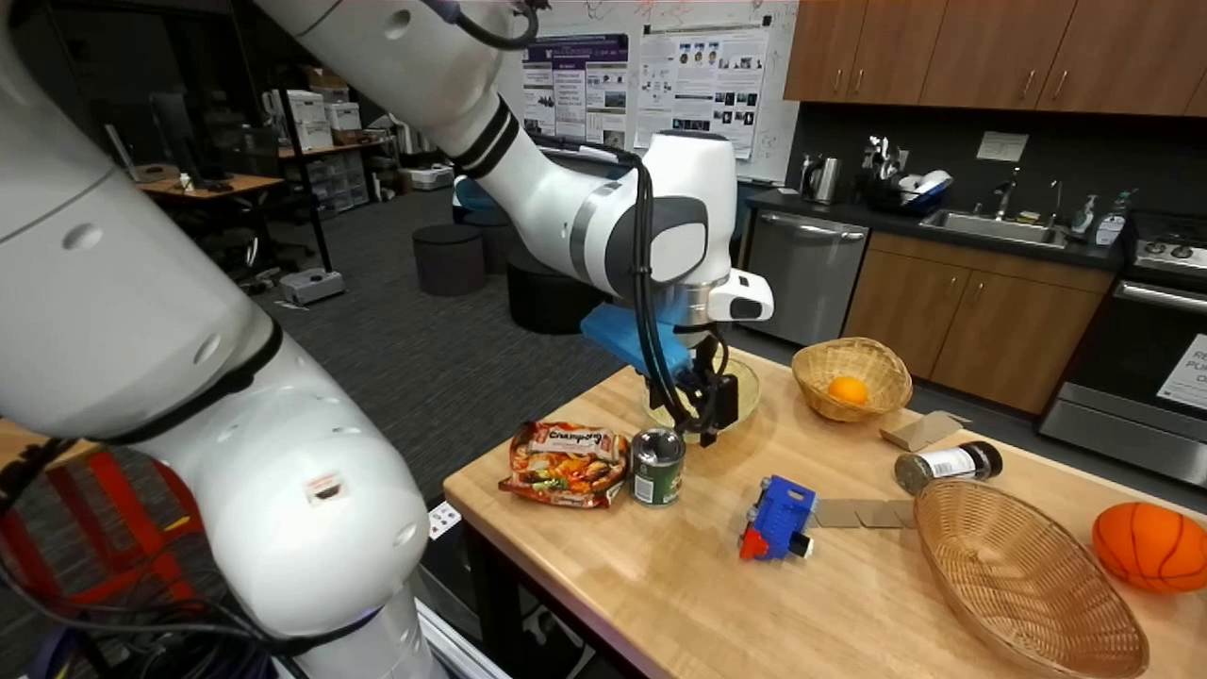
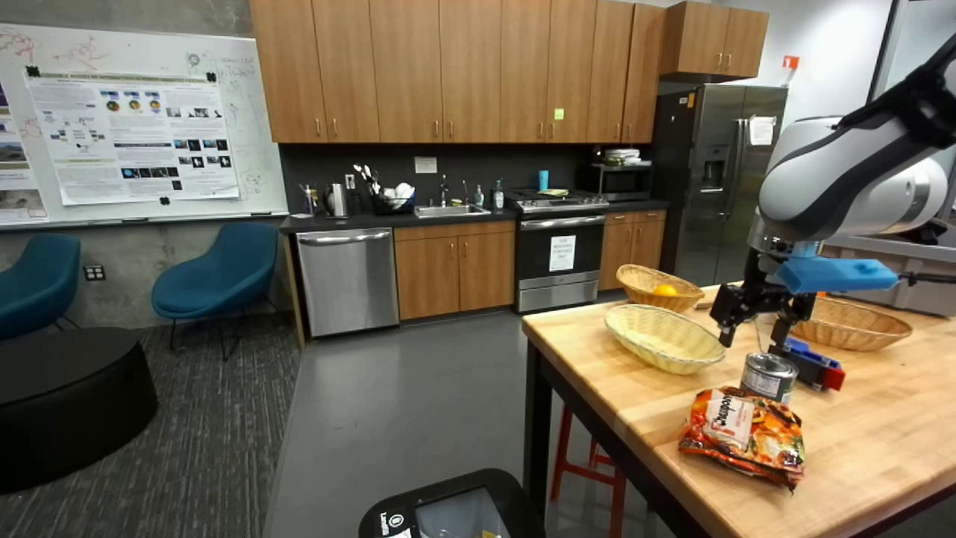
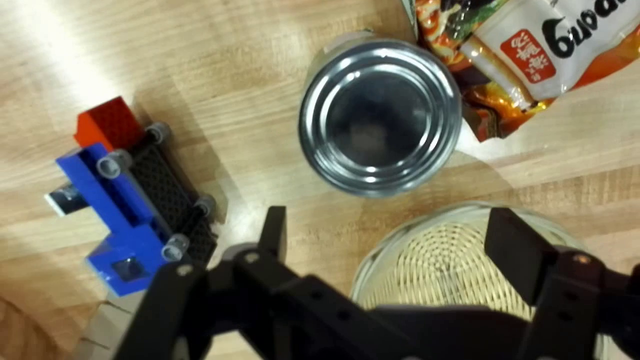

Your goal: Remove the can from the small basket

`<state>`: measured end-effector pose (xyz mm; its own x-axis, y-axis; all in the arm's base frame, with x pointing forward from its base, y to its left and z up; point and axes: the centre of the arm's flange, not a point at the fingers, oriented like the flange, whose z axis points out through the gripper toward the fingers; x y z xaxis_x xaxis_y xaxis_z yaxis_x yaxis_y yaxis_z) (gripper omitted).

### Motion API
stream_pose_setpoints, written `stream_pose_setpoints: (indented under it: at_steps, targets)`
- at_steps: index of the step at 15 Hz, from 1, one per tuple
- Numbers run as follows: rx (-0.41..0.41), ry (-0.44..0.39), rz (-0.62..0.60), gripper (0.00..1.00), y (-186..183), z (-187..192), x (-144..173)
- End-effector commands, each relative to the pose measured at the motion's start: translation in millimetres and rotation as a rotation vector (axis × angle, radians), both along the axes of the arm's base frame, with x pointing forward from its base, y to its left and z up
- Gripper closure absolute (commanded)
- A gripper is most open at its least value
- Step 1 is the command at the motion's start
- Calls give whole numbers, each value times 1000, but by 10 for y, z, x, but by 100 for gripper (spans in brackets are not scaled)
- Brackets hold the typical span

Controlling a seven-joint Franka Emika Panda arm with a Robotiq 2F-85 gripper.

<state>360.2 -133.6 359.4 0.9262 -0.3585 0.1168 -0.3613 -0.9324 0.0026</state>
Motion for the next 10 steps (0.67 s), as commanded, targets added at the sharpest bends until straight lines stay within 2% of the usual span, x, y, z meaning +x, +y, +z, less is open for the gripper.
stream_pose_setpoints:
  at_steps: [1, 4, 10]
  targets:
    - [-11, -16, 3, 0, -14, 74, 5]
    - [-22, -44, 2, 0, -28, 192, -5]
    - [-22, -45, 3, 0, -24, 196, -6]
